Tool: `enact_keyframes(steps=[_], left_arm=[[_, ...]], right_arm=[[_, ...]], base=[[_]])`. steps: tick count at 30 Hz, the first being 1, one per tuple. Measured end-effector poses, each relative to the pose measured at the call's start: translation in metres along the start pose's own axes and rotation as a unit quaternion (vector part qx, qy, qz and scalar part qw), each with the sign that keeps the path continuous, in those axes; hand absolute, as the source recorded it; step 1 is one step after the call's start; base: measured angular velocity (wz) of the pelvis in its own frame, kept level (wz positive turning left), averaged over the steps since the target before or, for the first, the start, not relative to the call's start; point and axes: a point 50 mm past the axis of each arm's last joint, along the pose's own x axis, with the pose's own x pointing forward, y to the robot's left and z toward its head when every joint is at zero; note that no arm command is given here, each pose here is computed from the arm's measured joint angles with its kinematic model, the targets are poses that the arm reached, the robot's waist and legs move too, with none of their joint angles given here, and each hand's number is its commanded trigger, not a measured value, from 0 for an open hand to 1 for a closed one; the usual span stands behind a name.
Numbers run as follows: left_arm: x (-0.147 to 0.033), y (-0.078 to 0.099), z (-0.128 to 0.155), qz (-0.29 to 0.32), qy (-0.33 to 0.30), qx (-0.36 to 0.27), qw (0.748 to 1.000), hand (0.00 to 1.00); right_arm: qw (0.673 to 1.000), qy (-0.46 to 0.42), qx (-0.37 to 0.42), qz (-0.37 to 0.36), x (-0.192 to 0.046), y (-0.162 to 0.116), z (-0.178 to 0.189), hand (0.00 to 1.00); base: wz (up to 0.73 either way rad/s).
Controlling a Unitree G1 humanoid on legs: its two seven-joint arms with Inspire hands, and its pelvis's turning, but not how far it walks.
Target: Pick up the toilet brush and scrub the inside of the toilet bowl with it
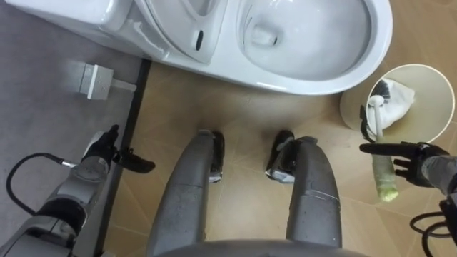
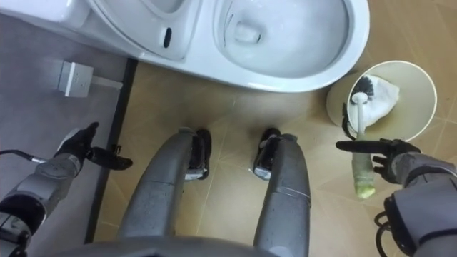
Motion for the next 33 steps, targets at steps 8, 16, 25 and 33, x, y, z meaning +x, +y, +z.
enact_keyframes(steps=[8, 16, 25, 33], left_arm=[[0.003, 0.005, 0.011, 0.007, -0.009, 0.000, 1.000, 0.00], [0.005, 0.009, 0.026, 0.017, -0.027, -0.001, 0.999, 0.00], [0.005, 0.012, 0.033, 0.042, -0.038, -0.001, 0.998, 0.00], [0.006, 0.015, 0.043, 0.051, -0.049, 0.000, 0.997, 0.00]], right_arm=[[1.000, -0.012, -0.018, -0.005, -0.001, 0.002, 0.011, 0.00], [0.999, -0.015, -0.026, -0.018, -0.002, 0.001, 0.014, 0.00], [0.998, -0.014, -0.041, -0.036, -0.002, -0.001, 0.013, 0.00], [0.996, -0.012, -0.080, -0.031, -0.002, 0.001, 0.014, 0.95]], base=[[0.07], [0.10], [0.05], [0.00]])
